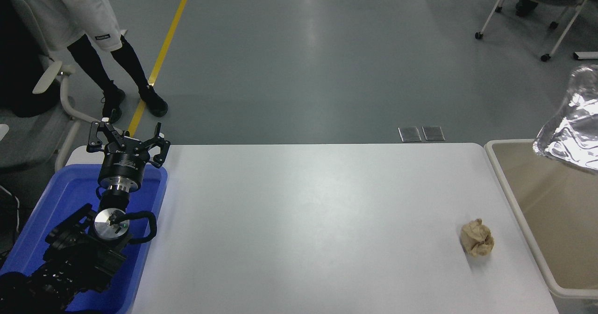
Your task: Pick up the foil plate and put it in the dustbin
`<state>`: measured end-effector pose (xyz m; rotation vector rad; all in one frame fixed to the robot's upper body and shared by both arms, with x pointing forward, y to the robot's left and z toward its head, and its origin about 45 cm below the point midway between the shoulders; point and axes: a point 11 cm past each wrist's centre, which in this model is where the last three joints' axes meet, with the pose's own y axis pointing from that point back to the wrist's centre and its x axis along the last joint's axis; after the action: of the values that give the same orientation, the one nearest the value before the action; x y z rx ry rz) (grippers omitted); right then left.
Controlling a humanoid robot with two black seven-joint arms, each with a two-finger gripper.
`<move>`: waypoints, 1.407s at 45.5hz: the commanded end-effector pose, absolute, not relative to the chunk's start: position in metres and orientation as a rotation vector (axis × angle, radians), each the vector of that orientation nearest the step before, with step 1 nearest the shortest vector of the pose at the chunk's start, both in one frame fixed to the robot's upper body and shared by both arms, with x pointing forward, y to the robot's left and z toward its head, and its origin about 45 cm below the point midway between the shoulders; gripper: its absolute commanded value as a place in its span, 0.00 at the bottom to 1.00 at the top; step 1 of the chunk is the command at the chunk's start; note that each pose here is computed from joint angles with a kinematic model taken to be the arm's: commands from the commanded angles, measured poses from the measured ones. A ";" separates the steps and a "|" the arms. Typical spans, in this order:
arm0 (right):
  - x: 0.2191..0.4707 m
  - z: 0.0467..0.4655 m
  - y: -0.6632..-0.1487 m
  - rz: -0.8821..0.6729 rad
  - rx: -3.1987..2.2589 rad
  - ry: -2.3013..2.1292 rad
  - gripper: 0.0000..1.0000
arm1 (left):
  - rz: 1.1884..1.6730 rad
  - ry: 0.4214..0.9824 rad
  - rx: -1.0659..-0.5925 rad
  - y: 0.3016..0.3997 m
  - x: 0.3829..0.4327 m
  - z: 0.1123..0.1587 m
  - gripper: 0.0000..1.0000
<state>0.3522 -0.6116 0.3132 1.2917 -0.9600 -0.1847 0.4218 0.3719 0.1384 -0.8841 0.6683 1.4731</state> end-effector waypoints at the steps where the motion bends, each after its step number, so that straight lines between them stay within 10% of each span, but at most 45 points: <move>1: 0.319 0.279 -0.647 -0.267 1.227 -1.062 0.00 | 1.473 0.668 -0.882 0.3718 0.4219 0.1384 0.99; 29: 0.280 0.158 -0.614 -0.503 1.389 -1.110 0.00 | 1.474 0.668 -0.882 0.3722 0.4217 0.1381 0.99; 64: 0.293 0.106 -0.605 -0.215 1.050 -1.637 0.00 | 1.473 0.668 -0.884 0.3719 0.4218 0.1384 0.99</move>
<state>0.2874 -0.6127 0.1140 1.1544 -1.5472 -0.3060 0.4218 0.3719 0.1384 -0.8833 0.6682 1.4732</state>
